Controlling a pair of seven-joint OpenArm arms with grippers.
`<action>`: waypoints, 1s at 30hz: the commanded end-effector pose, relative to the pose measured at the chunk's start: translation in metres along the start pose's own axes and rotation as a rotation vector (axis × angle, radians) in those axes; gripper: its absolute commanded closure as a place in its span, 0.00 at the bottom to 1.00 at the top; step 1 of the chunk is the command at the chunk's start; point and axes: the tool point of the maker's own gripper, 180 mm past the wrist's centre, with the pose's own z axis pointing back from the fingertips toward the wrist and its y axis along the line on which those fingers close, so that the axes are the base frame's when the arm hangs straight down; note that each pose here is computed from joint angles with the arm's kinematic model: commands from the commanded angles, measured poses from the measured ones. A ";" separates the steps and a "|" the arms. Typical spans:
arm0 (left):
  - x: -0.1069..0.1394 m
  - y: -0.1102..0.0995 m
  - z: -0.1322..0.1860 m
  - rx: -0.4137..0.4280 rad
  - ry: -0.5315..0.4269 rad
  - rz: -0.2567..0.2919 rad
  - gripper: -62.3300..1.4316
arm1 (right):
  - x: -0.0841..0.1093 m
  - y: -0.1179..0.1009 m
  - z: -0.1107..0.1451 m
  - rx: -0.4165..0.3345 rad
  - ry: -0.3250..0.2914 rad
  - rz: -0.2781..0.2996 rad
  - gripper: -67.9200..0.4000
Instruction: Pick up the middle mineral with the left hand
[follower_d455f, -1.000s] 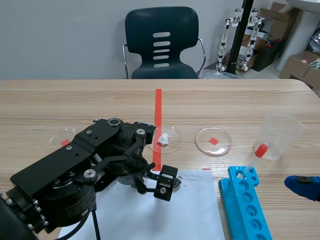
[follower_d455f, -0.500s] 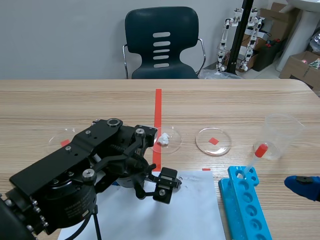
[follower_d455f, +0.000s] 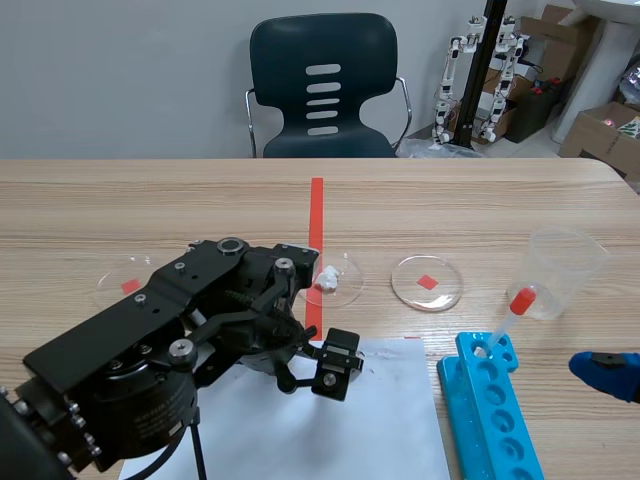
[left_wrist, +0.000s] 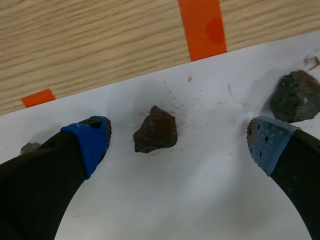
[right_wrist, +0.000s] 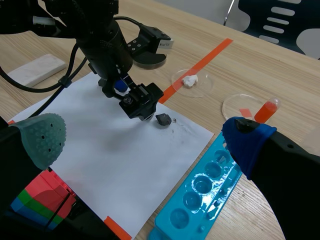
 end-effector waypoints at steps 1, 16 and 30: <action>0.009 -0.007 0.005 -0.017 -0.023 0.003 0.09 | 0.007 -0.002 -0.001 -0.006 -0.030 -0.006 0.00; 0.003 -0.003 0.004 -0.002 0.000 0.013 0.23 | 0.007 -0.002 -0.001 -0.006 -0.030 -0.006 0.00; 0.006 -0.002 0.004 0.000 -0.020 0.013 0.41 | 0.007 -0.002 -0.001 -0.006 -0.030 -0.006 0.00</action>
